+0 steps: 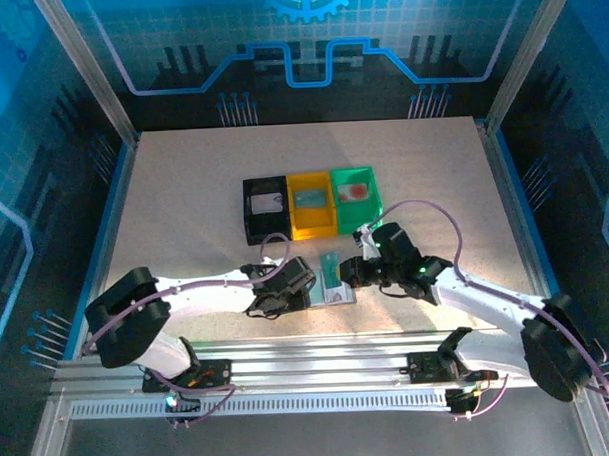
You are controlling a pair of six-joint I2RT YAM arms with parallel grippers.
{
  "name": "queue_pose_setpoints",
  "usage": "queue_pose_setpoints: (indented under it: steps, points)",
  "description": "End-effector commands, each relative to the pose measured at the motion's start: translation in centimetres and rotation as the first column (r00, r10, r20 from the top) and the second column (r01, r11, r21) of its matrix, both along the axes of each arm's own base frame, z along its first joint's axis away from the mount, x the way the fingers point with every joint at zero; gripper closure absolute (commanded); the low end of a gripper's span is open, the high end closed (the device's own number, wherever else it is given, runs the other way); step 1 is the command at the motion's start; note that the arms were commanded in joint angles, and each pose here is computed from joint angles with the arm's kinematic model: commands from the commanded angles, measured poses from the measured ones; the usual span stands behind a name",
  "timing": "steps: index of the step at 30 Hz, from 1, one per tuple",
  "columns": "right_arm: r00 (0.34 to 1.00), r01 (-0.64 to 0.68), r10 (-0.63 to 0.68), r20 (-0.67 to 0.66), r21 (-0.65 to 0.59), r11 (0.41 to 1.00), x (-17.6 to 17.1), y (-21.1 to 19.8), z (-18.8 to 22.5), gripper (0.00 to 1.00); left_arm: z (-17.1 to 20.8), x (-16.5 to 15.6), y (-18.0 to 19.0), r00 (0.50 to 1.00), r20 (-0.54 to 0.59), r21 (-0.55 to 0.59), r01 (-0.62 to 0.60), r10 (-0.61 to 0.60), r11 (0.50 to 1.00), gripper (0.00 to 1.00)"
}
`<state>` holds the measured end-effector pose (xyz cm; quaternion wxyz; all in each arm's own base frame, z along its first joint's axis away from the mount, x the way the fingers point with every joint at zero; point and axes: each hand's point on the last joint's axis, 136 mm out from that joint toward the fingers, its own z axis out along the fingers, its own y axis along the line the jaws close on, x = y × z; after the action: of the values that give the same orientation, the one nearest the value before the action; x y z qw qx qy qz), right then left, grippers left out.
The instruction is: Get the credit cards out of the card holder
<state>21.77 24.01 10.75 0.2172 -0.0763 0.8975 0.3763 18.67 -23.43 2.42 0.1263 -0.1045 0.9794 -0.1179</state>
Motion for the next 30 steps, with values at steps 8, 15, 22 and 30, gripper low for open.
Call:
queue_pose_setpoints:
  steps: [8,15,22,30]
  points:
    - [0.987,-0.163,0.163,0.013,0.117,0.98,-2.2,0.1,3.3,1.0,11.2,2.0,2.9,0.964,0.233,-0.226,0.183,-0.129,0.957,0.28]
    - [0.943,-0.328,0.332,0.029,0.262,0.908,-3.9,2.4,5.6,1.0,15.4,0.9,0.2,0.874,0.345,-0.35,0.457,-0.341,0.817,0.27]
    - [0.89,-0.443,0.451,0.065,0.349,0.825,-6.0,4.2,7.6,1.0,15.2,-0.8,-2.3,0.834,0.317,-0.46,0.552,-0.451,0.696,0.32]
    - [0.841,-0.523,0.536,0.073,0.363,0.772,-8.1,5.4,7.7,1.0,17.3,-1.7,-3.4,0.796,0.362,-0.519,0.605,-0.486,0.604,0.36]
